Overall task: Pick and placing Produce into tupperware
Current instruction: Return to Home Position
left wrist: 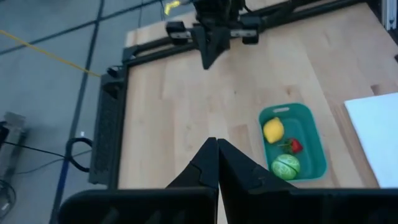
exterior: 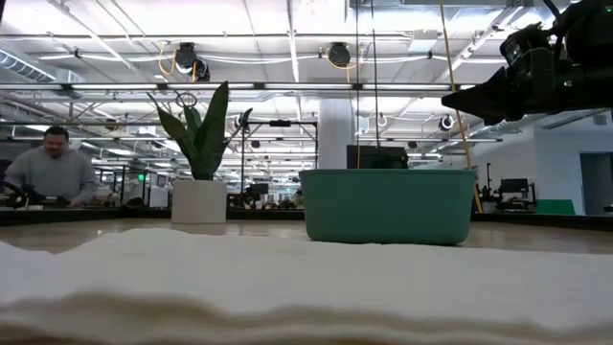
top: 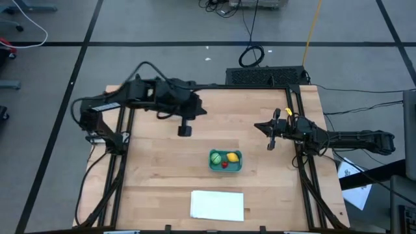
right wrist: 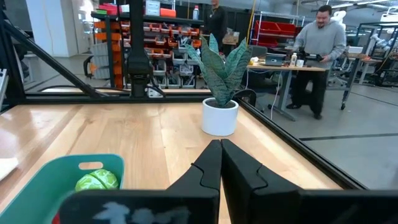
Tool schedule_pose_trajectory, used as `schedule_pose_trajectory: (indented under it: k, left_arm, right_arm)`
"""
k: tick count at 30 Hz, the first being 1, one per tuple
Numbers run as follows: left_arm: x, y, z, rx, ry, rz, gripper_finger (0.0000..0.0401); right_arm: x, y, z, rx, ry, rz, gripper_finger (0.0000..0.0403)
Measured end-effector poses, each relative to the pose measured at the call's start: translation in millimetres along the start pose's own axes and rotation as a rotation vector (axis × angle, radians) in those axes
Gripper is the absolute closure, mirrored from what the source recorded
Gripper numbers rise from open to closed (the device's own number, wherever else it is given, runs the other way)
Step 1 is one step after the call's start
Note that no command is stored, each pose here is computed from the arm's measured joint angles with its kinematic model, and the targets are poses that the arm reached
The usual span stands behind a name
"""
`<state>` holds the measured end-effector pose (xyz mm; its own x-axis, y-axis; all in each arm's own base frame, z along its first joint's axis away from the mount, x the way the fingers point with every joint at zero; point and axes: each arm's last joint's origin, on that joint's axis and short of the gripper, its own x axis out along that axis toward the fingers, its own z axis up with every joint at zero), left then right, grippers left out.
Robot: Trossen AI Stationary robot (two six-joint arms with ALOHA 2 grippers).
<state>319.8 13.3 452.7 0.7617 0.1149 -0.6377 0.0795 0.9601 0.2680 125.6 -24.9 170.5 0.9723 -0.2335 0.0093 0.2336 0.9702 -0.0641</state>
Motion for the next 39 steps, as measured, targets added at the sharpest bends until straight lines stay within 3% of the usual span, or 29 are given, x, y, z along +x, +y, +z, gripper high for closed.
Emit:
schedule_pose_trajectory:
  k: [13,23,30,39]
  left_arm:
    - [-88,6,-14,-0.035,-0.146,0.093,0.0401]
    - [-146,-3,-74,-0.138,-0.298,0.226,0.0401]
    - [-146,-19,-128,-0.211,-0.441,0.239,0.0401]
    - [-105,-46,-197,-0.257,-0.598,0.227,0.0401]
  right_arm:
    - [0,0,0,0.0,0.003,0.001,0.0403]
    - [0,0,5,0.042,-0.049,0.001,0.0403]
    - [0,3,11,0.084,-0.11,0.111,0.0403]
    - [-1,4,13,0.122,-0.129,0.161,0.0403]
